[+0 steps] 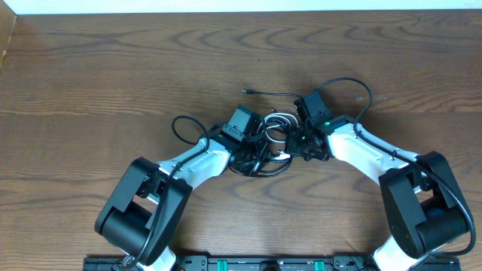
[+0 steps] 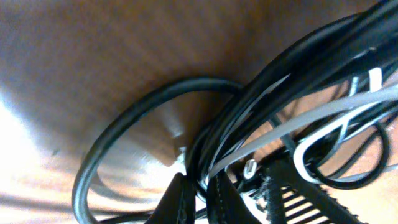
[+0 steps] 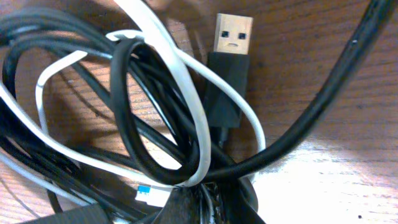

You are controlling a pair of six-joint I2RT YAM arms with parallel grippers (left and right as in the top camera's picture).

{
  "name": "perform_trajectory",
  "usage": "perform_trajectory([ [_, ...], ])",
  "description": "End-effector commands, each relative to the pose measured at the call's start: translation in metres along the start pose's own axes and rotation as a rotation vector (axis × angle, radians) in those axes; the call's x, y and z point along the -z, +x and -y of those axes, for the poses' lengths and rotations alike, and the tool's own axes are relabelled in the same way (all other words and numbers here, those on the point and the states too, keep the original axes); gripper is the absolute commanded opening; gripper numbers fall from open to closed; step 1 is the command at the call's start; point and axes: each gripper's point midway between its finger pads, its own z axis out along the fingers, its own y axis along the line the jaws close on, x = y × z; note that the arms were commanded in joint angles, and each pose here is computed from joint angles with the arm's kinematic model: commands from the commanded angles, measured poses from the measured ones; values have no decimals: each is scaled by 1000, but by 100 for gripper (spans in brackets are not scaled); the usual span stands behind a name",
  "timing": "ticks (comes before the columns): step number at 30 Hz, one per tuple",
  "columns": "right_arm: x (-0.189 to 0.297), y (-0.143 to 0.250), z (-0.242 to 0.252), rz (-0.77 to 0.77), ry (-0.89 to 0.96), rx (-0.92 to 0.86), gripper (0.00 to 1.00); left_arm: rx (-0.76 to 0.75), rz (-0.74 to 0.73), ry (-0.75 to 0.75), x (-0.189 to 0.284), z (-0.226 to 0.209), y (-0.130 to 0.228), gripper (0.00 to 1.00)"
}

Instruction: Untangle cables

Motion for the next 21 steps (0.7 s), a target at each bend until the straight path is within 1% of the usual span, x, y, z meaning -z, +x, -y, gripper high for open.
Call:
perform_trajectory([
  [1, -27, 28, 34, -92, 114, -25, 1, -92, 23, 77, 16, 17, -13, 7],
  [9, -27, 28, 34, -91, 114, -25, 1, -164, 92, 220, 61, 49, -35, 7],
  [15, -27, 28, 34, -91, 114, -25, 1, -183, 109, 288, 74, 64, -37, 8],
  [18, -27, 28, 34, -91, 114, -24, 1, -183, 112, 286, 74, 64, -38, 7],
  [21, -27, 28, 34, -91, 114, -25, 1, -190, 107, 240, 70, 53, -37, 8],
])
